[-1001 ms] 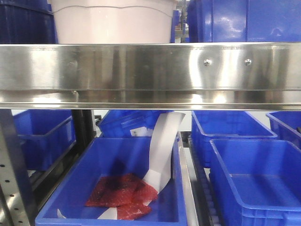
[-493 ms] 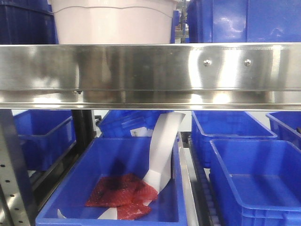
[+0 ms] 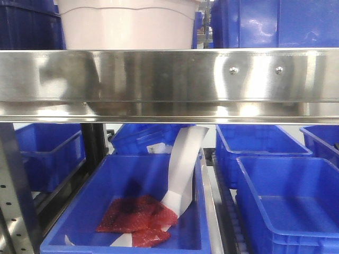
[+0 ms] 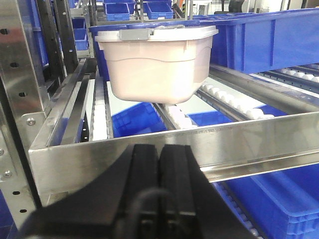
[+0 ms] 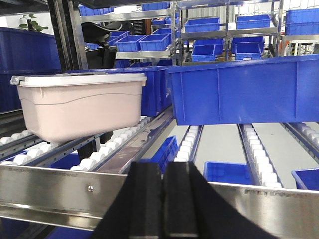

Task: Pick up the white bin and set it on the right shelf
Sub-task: 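Open both grippers and pull them back from the bin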

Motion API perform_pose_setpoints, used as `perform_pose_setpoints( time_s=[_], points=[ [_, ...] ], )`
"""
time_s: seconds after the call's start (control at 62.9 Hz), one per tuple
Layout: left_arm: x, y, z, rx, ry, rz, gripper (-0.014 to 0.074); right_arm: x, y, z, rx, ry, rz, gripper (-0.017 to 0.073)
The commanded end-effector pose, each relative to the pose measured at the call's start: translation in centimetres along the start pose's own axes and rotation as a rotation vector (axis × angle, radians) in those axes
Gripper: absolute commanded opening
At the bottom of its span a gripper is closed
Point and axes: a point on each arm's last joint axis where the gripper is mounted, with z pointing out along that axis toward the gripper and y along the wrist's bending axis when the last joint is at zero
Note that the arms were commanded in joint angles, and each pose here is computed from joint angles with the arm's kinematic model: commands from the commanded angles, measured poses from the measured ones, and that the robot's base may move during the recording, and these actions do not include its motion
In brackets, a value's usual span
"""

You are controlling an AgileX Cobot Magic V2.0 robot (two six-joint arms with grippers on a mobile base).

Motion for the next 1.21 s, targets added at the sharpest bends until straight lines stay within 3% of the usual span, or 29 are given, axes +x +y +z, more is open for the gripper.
perform_pose_setpoints(
  time_s=[0.0,0.445,0.508,0.572,0.667,0.794,0.922,1.192],
  points=[
    [-1.3,0.2,-0.1,-0.015,-0.079,-0.021,-0.0118,-1.4,-0.2,0.0,0.033,-0.090,0.011,0.0069],
    [-1.1,0.3,0.0,-0.021,-0.081,-0.026,-0.0117,-1.4,-0.2,0.0,0.033,-0.090,0.011,0.0069],
    [-0.8,0.5,0.1,-0.048,-0.067,-0.035,-0.0117,-1.4,-0.2,0.0,0.033,-0.090,0.011,0.0069],
    [-0.3,0.9,0.2,-0.092,-0.041,-0.097,-0.0117,-1.4,-0.2,0.0,0.033,-0.090,0.011,0.0069],
    [0.5,1.4,0.4,-0.142,-0.036,-0.071,-0.0117,-1.4,-0.2,0.0,0.033,-0.090,0.011,0.0069],
    [2.5,1.6,0.8,-0.174,-0.094,-0.120,-0.0117,-1.4,-0.2,0.0,0.033,-0.090,0.011,0.0069],
    [5.3,1.6,0.8,-0.213,-0.163,-0.113,-0.0117,-1.4,-0.2,0.0,0.033,-0.090,0.011,0.0069],
    [11.6,1.5,1.1,-0.241,-0.187,-0.114,-0.0117,-1.4,-0.2,0.0,0.033,-0.090,0.011,0.0069]
  ],
)
